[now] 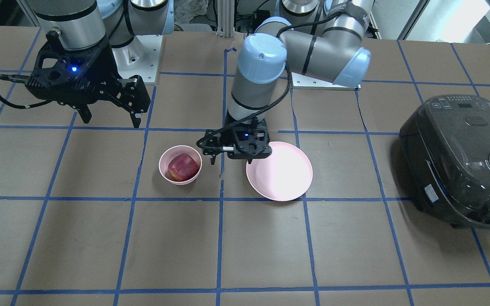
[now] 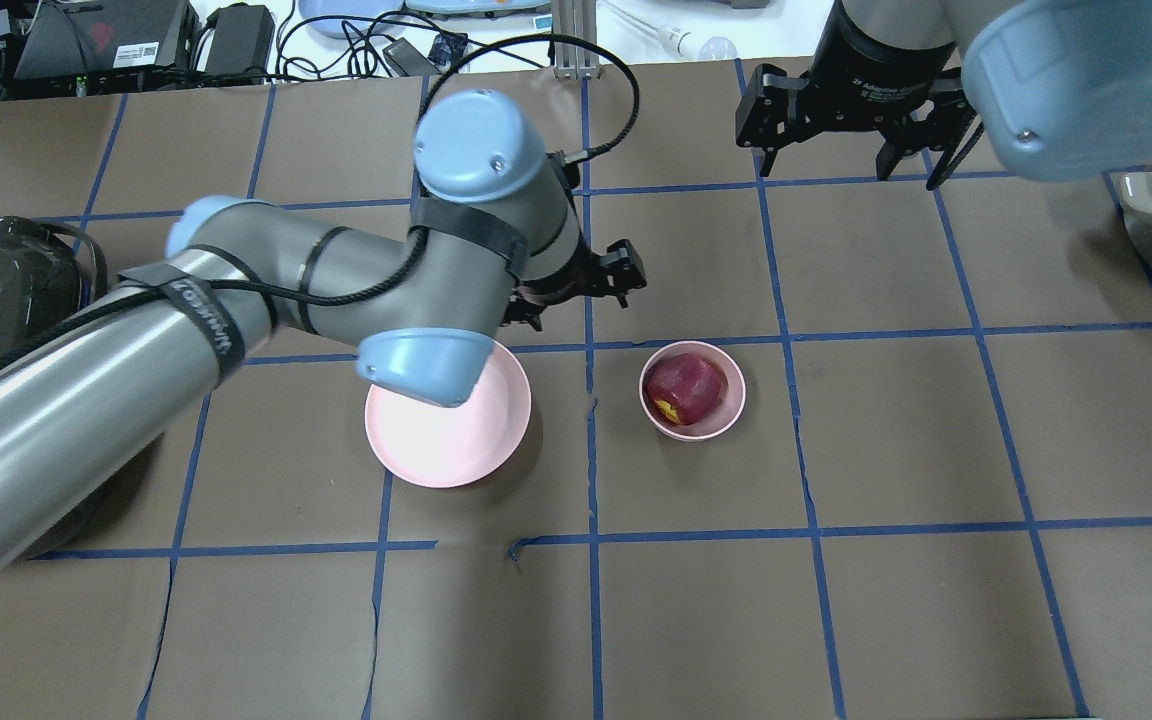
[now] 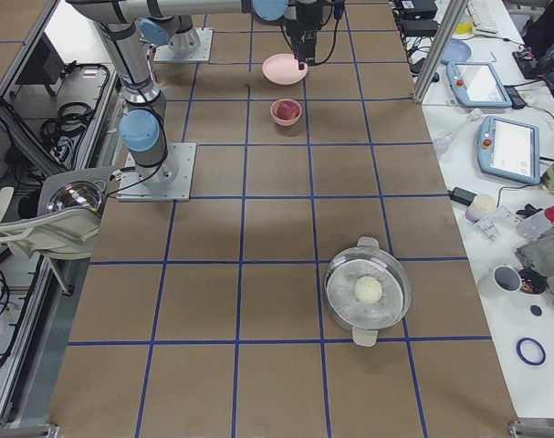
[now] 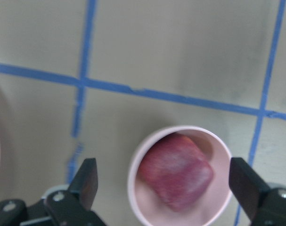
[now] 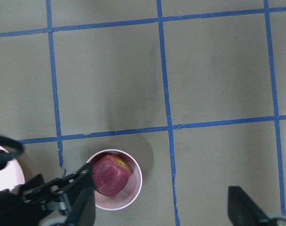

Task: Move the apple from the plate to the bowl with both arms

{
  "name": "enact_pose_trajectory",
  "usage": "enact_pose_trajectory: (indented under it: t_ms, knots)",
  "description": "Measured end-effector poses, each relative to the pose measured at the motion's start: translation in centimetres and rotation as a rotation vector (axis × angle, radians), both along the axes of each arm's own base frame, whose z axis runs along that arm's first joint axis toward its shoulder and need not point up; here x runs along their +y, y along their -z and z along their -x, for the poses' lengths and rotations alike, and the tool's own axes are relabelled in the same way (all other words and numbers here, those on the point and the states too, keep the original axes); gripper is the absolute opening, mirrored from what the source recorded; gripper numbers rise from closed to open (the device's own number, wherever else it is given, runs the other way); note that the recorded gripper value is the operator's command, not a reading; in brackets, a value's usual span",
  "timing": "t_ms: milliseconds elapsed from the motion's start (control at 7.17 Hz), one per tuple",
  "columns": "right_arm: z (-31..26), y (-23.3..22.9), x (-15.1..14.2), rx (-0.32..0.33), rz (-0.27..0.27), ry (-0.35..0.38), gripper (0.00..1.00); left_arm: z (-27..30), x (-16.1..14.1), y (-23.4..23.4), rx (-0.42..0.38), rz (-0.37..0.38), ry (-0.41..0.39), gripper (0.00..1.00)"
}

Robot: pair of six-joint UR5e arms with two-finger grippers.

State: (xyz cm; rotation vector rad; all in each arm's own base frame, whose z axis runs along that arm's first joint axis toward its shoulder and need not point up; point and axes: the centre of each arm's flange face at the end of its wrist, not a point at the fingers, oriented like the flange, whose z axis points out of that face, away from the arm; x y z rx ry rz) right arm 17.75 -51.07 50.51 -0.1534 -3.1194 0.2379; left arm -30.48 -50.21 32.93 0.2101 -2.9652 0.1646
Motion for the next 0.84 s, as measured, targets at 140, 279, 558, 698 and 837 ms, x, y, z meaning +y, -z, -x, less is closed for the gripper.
enact_pose_trajectory:
  t_ms: [140,279,558,698,837]
  knots:
    - [0.0,0.0,0.0,0.001,0.000,0.002,1.00,-5.0,-0.7,-2.2,-0.045,-0.019,0.045,1.00]
    - [0.1,0.0,0.0,0.005,0.001,0.003,1.00,-9.2,-0.7,-4.5,-0.101,-0.025,0.086,1.00]
    - [0.1,0.0,0.0,0.009,0.001,0.004,1.00,-13.1,0.2,-9.8,-0.182,-0.015,0.118,1.00]
    - [0.1,0.0,0.0,0.009,0.001,0.004,1.00,-14.2,0.4,-13.1,-0.195,-0.040,0.115,1.00]
    - [0.1,0.0,0.0,0.010,0.001,0.004,1.00,-15.5,0.5,-15.8,-0.202,-0.066,0.107,1.00]
